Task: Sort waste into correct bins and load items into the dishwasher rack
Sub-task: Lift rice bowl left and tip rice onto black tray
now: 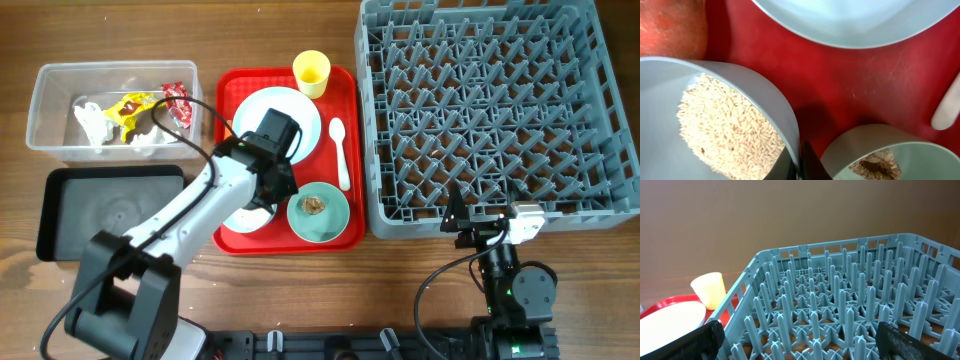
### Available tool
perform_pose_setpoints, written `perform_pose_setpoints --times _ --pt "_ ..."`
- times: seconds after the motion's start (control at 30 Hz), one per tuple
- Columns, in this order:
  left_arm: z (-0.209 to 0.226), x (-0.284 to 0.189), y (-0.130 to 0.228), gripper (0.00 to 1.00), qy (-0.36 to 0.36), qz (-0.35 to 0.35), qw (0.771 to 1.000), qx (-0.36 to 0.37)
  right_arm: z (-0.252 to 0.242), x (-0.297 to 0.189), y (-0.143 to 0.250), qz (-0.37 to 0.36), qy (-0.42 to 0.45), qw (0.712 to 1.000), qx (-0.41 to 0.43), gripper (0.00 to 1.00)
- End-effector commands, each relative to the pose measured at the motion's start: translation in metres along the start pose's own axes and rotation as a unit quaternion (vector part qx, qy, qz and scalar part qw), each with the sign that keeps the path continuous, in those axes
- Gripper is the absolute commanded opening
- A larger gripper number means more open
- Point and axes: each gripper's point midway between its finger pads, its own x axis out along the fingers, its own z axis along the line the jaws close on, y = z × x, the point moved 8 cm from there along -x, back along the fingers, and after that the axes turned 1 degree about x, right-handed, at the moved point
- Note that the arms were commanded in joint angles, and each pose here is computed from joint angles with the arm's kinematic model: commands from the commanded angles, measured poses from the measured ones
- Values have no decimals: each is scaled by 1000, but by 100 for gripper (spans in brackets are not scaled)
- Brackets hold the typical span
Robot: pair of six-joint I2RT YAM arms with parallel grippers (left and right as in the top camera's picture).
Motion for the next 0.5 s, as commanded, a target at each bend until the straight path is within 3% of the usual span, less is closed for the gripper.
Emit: perform_pose_setpoints --times 0.0,0.37,0.47 --pt "3 -24 -10 4 24 -31 999 12 -1 0 -1 -4 4 1000 3 100" --pt "37 -71 -11 4 4 -82 992 92 -1 0 -1 -4 4 1000 3 100" --pt "62 -84 -24 4 2 -108 993 55 -1 0 -1 -4 4 1000 3 100"
